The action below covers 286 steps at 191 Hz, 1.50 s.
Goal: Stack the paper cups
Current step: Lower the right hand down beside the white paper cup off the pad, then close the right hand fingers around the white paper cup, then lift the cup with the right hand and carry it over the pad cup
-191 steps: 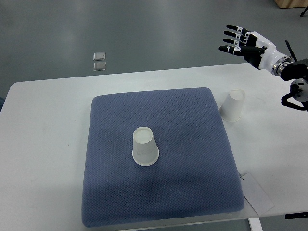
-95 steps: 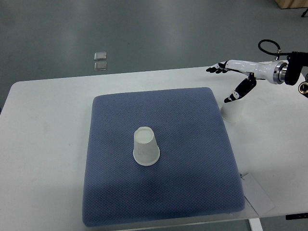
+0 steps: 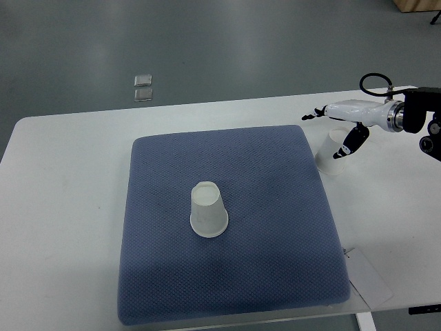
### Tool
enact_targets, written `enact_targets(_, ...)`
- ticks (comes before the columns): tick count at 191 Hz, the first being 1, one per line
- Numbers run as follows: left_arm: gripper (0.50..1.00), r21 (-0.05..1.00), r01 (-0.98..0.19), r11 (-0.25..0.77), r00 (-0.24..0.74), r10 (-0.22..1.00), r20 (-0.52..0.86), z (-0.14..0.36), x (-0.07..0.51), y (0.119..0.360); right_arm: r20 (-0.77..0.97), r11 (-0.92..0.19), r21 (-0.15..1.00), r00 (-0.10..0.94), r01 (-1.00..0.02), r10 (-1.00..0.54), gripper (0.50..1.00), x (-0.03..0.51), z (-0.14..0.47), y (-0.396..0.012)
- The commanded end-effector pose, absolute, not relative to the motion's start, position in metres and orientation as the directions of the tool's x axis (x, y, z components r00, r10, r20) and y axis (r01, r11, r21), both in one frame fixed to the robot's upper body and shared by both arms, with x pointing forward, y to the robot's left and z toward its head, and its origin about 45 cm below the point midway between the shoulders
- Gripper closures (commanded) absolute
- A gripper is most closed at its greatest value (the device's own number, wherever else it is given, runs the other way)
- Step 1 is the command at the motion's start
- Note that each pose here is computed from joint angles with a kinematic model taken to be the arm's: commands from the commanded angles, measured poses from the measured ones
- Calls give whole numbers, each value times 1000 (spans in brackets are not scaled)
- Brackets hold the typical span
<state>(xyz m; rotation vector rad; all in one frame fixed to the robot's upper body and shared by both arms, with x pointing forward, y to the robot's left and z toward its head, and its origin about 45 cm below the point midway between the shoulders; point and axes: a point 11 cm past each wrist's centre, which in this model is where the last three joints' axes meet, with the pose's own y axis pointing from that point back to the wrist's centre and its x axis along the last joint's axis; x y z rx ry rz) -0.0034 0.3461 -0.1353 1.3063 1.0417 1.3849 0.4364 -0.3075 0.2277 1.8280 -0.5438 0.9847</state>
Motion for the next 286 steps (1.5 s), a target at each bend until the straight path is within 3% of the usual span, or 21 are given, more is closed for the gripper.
enact_targets(1,500,976,-75,-204,3,979,205,-135,-3,346,829,-417,534,553,-736,86,570,439,221,-315)
enact_targets(103,500,976,-75,-204,3,979,205,-135,-3,346,816,-362,570,559,-738,147,599,442,199,-323)
enact_targets(195,500,976,-75,-204,3,979,205,-135,-3,346,816,-337,574,557,-746,157,824,445,193,-328)
enact_targets(223,500,976,-75,-204,3,979,205,-135,-3,346,830,-337,554,536,-761,154,1000,449,201,-329)
enact_targets(247,500,976,-75,-204,3,979,205,-135,-3,346,848,-338,527,509,-780,147,1000,457,217,-330)
enact_targets(286,500,976,-75,-204,3,979,205,-135,-3,346,930,-536,349,353,-769,101,1000,474,314,-280)
